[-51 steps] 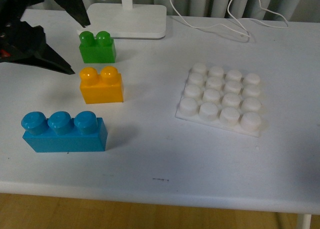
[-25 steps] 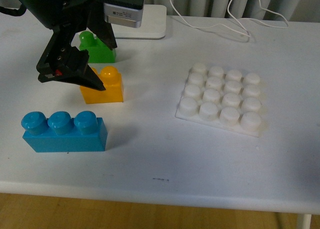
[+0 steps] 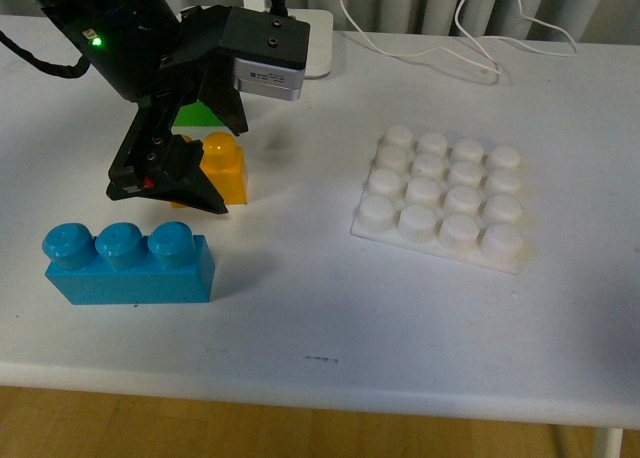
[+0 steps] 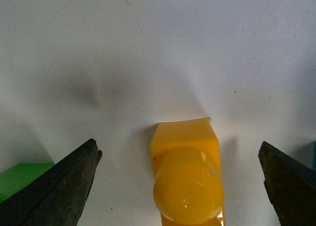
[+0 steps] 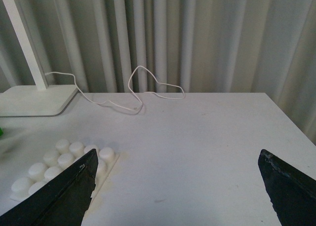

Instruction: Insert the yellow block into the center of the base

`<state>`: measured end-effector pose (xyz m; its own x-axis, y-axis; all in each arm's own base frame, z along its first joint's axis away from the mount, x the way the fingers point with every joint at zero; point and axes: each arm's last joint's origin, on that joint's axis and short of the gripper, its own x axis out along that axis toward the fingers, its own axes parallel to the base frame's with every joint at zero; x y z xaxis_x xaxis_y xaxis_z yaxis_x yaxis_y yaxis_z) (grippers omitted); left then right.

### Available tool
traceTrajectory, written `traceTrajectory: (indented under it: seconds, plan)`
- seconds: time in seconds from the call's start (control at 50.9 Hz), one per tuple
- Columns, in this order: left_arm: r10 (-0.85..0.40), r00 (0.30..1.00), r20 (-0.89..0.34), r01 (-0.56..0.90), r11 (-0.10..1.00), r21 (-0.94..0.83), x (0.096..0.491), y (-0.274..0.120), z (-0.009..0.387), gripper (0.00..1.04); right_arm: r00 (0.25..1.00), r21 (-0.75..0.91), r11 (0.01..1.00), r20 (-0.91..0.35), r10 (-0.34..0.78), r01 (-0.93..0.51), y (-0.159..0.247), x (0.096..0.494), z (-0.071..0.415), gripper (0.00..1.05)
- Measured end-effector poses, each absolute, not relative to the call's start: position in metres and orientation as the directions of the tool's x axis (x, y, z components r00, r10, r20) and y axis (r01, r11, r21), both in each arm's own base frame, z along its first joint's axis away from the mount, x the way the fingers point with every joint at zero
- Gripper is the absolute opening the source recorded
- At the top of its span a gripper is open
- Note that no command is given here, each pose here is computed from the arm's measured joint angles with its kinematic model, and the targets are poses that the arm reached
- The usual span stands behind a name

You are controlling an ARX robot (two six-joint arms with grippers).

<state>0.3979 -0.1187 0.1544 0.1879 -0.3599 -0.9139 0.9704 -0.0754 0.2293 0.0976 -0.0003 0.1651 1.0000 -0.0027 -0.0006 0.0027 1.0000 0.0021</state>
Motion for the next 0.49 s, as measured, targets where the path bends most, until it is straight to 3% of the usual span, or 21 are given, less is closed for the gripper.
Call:
traceTrajectory:
  seconds: [0.138, 0.255, 0.393, 0.491]
  plan:
    - [-0.346, 0.182, -0.92, 0.973, -0.069, 0.219, 0.399, -0.116, 0.151, 0.79, 1.0, 0.002, 1.0, -0.001, -0.003, 0.003, 0.0, 0.098, 0.165, 0.95]
    - [-0.343, 0.176, -0.923, 0.976, -0.062, 0.209, 0.4, -0.113, 0.147, 0.54, 1.0, 0.002, 1.0, -0.001, -0.003, 0.003, 0.0, 0.098, 0.165, 0.95]
    - [-0.352, 0.182, -0.918, 0.975, -0.059, 0.216, 0.402, -0.112, 0.149, 0.34, 1.0, 0.002, 1.0, -0.001, -0.003, 0.003, 0.0, 0.098, 0.165, 0.95]
    - [-0.39, 0.198, -0.899, 0.969, -0.062, 0.24, 0.407, -0.116, 0.158, 0.32, 1.0, 0.002, 1.0, -0.001, -0.003, 0.003, 0.0, 0.098, 0.165, 0.95]
